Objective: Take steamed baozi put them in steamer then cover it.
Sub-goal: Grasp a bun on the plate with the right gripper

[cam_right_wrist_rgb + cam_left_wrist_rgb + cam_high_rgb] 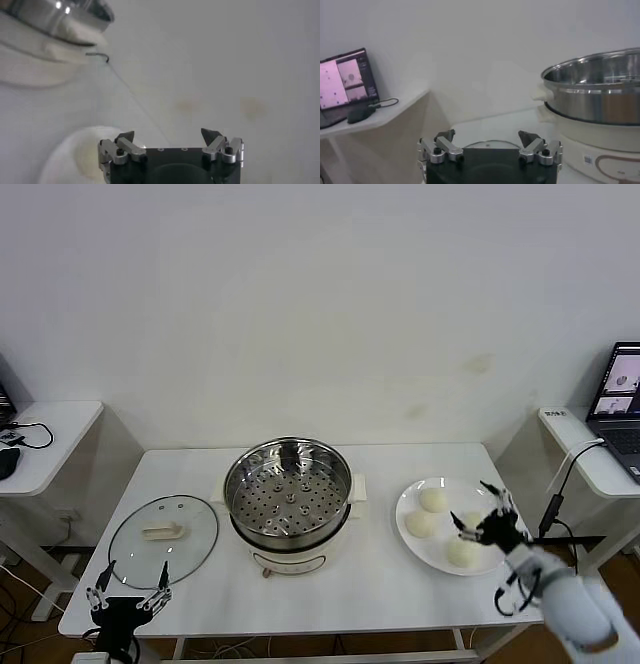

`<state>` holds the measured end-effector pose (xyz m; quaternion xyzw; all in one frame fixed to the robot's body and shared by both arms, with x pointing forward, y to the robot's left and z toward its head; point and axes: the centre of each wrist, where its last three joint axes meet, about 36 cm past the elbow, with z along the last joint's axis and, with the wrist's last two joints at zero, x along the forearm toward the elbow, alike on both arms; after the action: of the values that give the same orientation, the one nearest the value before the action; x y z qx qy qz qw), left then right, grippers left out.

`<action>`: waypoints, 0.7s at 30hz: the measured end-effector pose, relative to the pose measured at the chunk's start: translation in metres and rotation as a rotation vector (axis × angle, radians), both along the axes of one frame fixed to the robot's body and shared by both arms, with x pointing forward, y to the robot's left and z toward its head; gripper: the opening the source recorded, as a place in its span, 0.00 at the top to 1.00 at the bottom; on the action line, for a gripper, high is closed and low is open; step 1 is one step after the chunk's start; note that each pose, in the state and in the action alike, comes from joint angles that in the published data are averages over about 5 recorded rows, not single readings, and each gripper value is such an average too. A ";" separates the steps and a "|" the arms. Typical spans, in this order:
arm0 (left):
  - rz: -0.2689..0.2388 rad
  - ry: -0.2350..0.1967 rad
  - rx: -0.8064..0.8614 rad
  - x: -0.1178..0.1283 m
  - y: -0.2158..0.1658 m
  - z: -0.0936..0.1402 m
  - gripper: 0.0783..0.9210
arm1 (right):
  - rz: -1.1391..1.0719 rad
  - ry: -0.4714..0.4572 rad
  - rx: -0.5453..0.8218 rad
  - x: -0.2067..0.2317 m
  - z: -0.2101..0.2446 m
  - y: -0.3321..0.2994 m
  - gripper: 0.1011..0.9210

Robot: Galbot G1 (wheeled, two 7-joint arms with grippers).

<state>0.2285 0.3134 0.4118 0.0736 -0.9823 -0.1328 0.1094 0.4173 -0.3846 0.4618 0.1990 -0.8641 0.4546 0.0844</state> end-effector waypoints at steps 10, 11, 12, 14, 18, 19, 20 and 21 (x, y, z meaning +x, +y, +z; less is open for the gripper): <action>0.005 0.007 0.028 0.002 0.007 0.000 0.12 | 0.202 0.147 -0.267 0.098 0.045 -0.007 0.12; 0.006 0.008 0.031 0.002 0.007 0.000 0.12 | 0.221 0.169 -0.290 0.107 0.048 -0.007 0.12; 0.006 0.008 0.033 0.002 0.008 0.001 0.12 | 0.239 0.192 -0.311 0.117 0.052 -0.006 0.12; 0.006 0.008 0.038 0.003 0.010 0.001 0.12 | 0.274 0.240 -0.353 0.134 0.058 -0.006 0.12; 0.010 0.007 0.047 0.003 0.013 0.003 0.12 | 0.338 0.335 -0.433 0.167 0.068 -0.003 0.12; 0.011 0.007 0.049 0.003 0.014 0.003 0.12 | 0.354 0.356 -0.453 0.174 0.070 -0.002 0.12; 0.012 0.006 0.051 0.004 0.015 0.003 0.12 | 0.369 0.378 -0.473 0.181 0.072 0.000 0.12; 0.013 0.005 0.053 0.004 0.016 0.003 0.12 | 0.383 0.399 -0.492 0.188 0.073 0.001 0.12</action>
<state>0.2326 0.3294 0.4151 0.0826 -0.9776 -0.1585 0.1109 0.6055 -0.3837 0.5351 0.4154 -0.6427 0.6086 0.2099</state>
